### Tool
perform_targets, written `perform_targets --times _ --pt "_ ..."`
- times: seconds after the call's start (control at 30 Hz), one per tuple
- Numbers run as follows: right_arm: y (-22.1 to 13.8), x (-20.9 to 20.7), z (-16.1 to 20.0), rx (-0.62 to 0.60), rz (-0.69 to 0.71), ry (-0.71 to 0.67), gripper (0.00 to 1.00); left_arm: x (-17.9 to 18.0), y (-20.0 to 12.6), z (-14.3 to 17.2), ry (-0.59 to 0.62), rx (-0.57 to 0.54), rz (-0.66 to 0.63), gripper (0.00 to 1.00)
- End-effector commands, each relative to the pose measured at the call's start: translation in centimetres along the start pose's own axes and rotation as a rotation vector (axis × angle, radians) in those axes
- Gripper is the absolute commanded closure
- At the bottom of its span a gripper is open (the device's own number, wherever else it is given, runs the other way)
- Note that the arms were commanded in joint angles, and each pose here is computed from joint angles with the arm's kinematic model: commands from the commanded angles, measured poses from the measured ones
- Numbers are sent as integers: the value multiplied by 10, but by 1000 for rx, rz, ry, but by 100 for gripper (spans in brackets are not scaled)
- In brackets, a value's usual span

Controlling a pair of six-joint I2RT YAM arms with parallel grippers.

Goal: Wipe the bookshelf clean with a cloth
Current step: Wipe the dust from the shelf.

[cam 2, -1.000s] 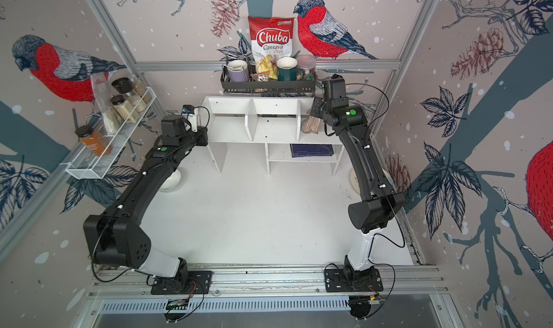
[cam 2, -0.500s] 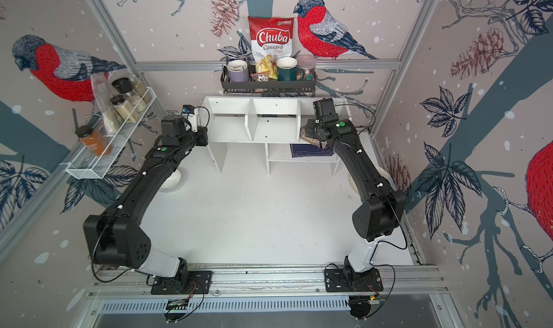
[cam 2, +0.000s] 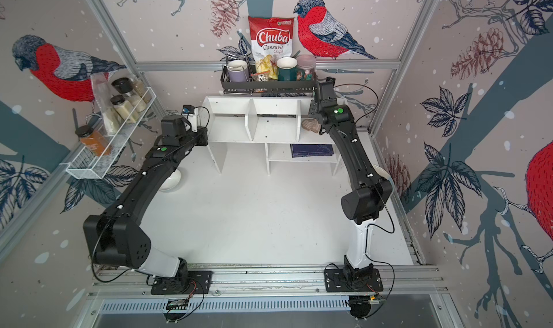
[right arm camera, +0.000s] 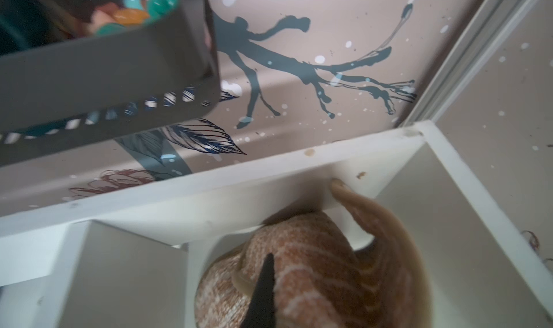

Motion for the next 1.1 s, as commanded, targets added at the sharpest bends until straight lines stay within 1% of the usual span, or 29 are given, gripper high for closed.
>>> perform_targets --times 0.0,0.07,0.13,0.23,0.4,0.53,0.63,0.73,0.87,0.97,1.07 --pt "-8 22 -4 -29 -137 11 100 -24 -1 52 -84 298 207 100" --pt "-13 21 -1 -23 -151 30 100 -24 -2 51 -82 298 202 100" --pt "-13 13 7 13 -141 50 100 -24 -2 51 -80 296 200 100" --pt "-19 -3 27 70 -124 62 100 -24 -2 51 -85 297 200 100" --pt "-34 -37 46 92 -91 76 100 -24 -3 50 -88 292 197 100" --pt "-41 -60 38 80 -24 74 100 -24 -5 49 -92 289 199 100" --pt "-41 -68 22 39 54 56 100 -25 -5 48 -93 285 208 100" --pt "-38 -64 4 -10 56 62 100 -25 -5 48 -94 284 208 100" --pt "-38 -45 -15 -52 -45 91 100 -25 -6 47 -87 285 208 100" --pt "-42 -23 -25 -95 -109 82 100 -25 -6 48 -85 289 205 100" --pt "-42 -4 -26 -92 -175 79 100 -24 -6 47 -86 288 205 100"
Point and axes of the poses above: each gripper's point midway between its finger pads, its own y axis out along the fingers, its own x axis along the line the jaws close on, z = x × y, the point moved 8 cm from there along -y, back along the fingers, and after that the axes turned 2 degrees about y, right-handed, at the moved point
